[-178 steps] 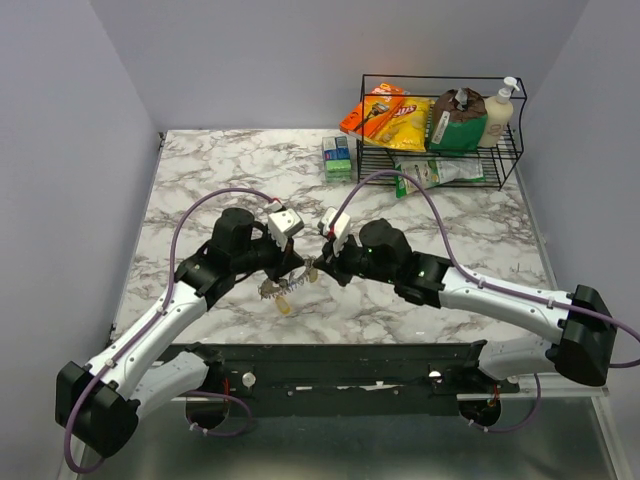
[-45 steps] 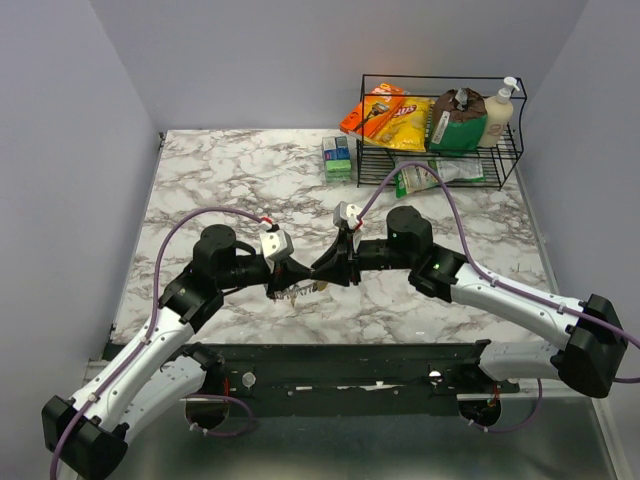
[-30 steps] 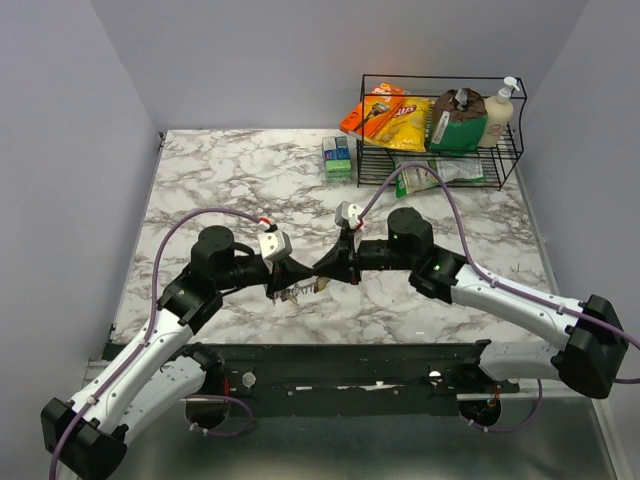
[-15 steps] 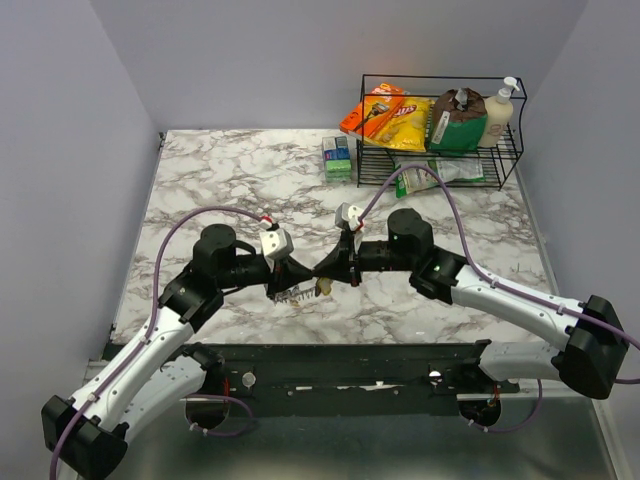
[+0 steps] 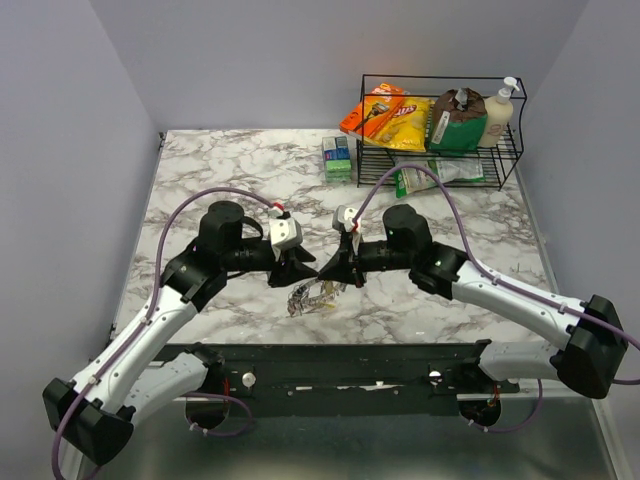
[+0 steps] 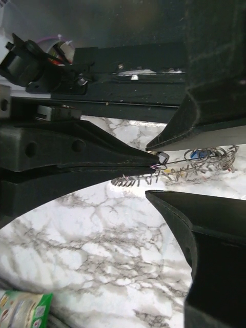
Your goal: Put the keys on the keyring
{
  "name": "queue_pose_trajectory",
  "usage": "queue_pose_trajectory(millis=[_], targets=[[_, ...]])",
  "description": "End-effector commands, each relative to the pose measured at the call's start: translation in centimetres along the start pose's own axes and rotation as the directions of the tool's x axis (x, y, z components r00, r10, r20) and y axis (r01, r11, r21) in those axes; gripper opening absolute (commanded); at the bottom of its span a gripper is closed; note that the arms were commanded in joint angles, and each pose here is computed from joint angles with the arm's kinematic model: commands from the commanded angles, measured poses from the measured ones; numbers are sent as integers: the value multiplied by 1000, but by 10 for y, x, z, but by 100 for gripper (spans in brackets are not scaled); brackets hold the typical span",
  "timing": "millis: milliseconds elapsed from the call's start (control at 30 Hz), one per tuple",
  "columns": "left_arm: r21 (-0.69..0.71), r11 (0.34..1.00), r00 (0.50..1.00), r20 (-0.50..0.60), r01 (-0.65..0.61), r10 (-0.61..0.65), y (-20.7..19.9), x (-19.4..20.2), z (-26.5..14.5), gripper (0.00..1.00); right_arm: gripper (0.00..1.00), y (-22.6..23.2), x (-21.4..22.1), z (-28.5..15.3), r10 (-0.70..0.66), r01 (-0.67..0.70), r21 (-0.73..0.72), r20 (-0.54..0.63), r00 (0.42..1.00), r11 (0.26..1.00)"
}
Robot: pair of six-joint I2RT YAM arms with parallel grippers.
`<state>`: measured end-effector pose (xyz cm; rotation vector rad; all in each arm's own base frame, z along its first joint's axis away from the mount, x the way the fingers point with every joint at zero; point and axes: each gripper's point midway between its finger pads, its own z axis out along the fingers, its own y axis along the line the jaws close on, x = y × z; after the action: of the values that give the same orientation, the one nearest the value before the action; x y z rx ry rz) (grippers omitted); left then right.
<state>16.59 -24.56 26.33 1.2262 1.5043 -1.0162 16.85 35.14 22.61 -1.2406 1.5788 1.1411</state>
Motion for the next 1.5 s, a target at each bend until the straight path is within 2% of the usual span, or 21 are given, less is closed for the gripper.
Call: queue_pose_trajectory(millis=[0, 167, 300, 400, 800, 967, 1100, 1467], targets=[[99, 995, 998, -57, 26, -21, -12, 10, 3, 44, 0, 4, -24, -4, -59, 61, -33, 41, 997, 998], [112, 993, 996, -92, 33, -23, -10, 16, 5, 41, 0, 4, -25, -3, -66, 68, -40, 43, 997, 997], [110, 993, 995, -96, 32, -21, -9, 17, 5, 29, 0, 4, -24, -3, -67, 68, -39, 42, 997, 997], [115, 992, 994, -103, 43, -31, -8, 19, 7, 26, 0, 4, -24, -4, -68, 70, -39, 42, 997, 997], [96, 993, 990, -125, 72, -60, -1, 27, 13, 16, 0, 5, -22, -2, -67, 68, -51, 37, 997, 996], [93, 992, 993, -95, 81, -72, 0, 21, 16, 12, 0, 6, -18, 0, -58, 60, -66, 27, 998, 996], [83, 993, 995, -74, 80, -74, 1, 19, 18, 0, 0, 6, -13, 1, -51, 52, -68, 18, 999, 996], [79, 994, 997, -27, 78, -76, -3, 17, 17, 0, 0, 4, -9, 1, -42, 43, -60, 10, 999, 997]])
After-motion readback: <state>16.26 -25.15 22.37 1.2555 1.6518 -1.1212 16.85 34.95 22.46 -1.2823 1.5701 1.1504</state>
